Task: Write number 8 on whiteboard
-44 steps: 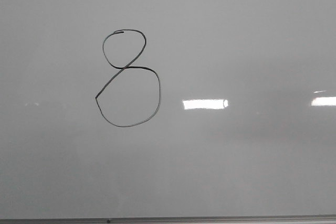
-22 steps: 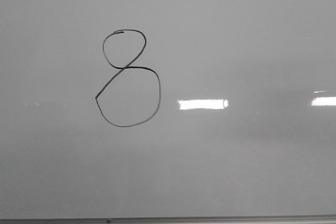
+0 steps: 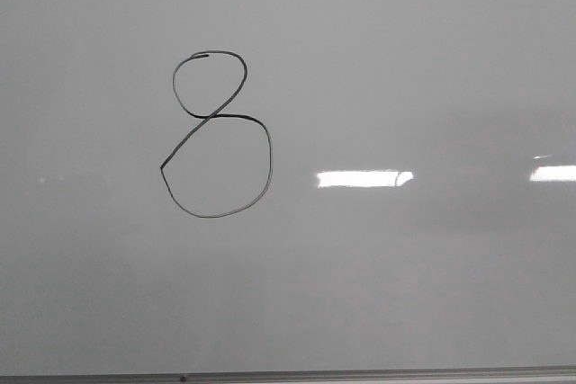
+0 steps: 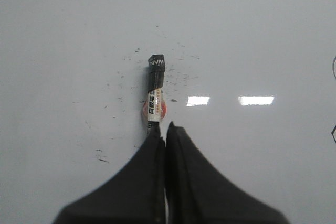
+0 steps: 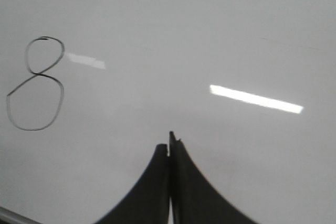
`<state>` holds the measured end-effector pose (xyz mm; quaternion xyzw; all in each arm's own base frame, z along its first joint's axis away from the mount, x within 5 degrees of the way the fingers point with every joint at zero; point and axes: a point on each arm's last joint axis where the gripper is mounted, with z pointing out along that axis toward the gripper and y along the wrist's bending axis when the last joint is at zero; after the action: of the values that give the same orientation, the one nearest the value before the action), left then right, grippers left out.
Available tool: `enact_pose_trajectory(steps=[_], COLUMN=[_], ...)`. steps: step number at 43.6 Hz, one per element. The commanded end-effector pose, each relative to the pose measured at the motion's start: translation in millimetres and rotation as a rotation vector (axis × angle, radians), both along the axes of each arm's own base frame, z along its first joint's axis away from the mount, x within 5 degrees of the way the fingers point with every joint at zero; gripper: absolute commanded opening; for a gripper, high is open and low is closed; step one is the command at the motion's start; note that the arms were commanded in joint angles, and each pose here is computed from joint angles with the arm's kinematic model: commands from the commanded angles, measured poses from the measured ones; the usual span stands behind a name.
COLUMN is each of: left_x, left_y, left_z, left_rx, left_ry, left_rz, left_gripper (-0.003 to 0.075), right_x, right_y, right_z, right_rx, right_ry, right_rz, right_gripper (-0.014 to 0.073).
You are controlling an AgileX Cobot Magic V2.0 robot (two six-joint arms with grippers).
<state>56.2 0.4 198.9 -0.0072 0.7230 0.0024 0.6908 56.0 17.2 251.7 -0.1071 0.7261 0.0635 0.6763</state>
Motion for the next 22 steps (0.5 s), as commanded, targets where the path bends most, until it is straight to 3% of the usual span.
enact_pose_trajectory(steps=[1, 14, 22], left_x=[-0.5, -0.5, -0.5], left_y=[0.2, 0.2, 0.2], left_z=[4.9, 4.9, 4.9], left_rx=[-0.013, -0.013, -0.013], left_ry=[-0.09, -0.09, -0.09], left_rz=[-0.001, -0.001, -0.001], left_gripper=[-0.002, -0.0021, -0.002], right_x=[1.1, 2.2, -0.9], right_y=[-7.5, -16.2, -17.3], right_z=[2.0, -44.1, -57.8], right_rx=[0.005, 0.139, 0.128], right_ry=[-0.127, -0.053, -0.015], right_rz=[-0.086, -0.23, -0.252], right_gripper=[-0.0061, -0.0061, -0.0061])
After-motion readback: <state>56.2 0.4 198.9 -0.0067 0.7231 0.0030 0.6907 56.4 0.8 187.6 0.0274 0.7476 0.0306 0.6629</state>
